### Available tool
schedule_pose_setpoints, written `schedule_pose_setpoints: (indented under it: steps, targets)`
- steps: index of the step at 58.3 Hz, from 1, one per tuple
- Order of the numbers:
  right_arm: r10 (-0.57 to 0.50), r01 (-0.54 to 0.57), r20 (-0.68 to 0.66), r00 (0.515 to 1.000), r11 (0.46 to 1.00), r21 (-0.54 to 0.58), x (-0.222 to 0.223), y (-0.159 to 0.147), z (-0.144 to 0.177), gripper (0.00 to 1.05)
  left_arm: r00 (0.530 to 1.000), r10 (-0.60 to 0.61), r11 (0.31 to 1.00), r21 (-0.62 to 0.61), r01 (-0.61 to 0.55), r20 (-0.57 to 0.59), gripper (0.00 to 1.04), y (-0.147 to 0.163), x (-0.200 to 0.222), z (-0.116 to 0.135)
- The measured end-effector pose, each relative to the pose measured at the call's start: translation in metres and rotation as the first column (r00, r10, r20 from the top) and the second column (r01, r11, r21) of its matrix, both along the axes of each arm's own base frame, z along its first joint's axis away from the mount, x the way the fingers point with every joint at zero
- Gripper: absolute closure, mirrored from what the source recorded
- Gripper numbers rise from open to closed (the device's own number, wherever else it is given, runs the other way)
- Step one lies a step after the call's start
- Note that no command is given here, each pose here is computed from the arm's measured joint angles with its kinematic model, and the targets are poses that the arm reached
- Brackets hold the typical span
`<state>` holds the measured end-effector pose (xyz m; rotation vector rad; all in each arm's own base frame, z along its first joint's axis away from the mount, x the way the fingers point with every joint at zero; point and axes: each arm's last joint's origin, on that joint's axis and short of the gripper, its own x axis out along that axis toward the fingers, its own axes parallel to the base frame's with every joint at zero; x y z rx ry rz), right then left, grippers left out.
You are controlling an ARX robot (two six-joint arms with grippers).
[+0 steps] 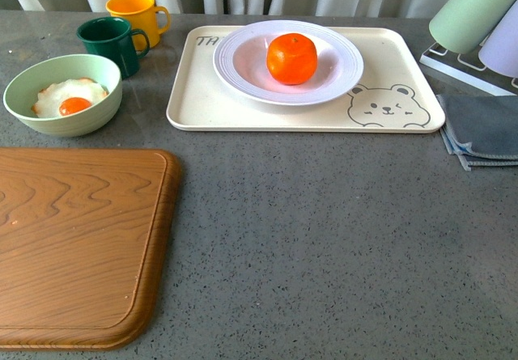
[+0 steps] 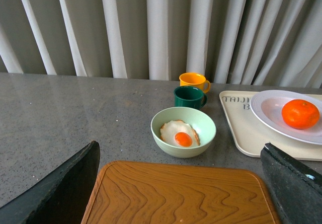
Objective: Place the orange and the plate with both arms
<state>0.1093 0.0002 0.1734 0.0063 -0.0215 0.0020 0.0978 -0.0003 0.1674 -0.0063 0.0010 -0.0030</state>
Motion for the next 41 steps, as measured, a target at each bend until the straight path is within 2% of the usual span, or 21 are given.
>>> schedule_pose_setpoints:
  steps: [7, 24, 30, 33, 41]
  targets:
    - [-0.002, 0.002, -0.032, 0.999, 1.000, -0.001, -0.009, 0.000, -0.005, 1.03, 1.000, 0.000, 1.000, 0.000, 0.000, 0.000, 0.09, 0.000, 0.000, 0.000]
    - [0.000, 0.000, -0.004, 1.000, 1.000, -0.001, -0.012, 0.000, -0.003, 1.03, 1.000, 0.000, 1.000, 0.000, 0.000, 0.000, 0.09, 0.000, 0.000, 0.000]
    - [0.000, 0.000, -0.005, 1.000, 1.000, -0.002, -0.013, 0.000, -0.003, 0.84, 1.000, 0.000, 1.000, 0.000, 0.000, 0.000, 0.09, 0.000, 0.000, 0.000]
    - [0.000, 0.000, -0.005, 1.000, 1.000, -0.002, -0.013, 0.000, -0.003, 0.70, 1.000, 0.000, 1.000, 0.000, 0.000, 0.000, 0.09, 0.000, 0.000, 0.000]
    - [0.000, 0.000, -0.005, 1.000, 1.000, -0.002, -0.013, 0.000, -0.003, 0.49, 1.000, 0.000, 1.000, 0.000, 0.000, 0.000, 0.09, 0.000, 0.000, 0.000]
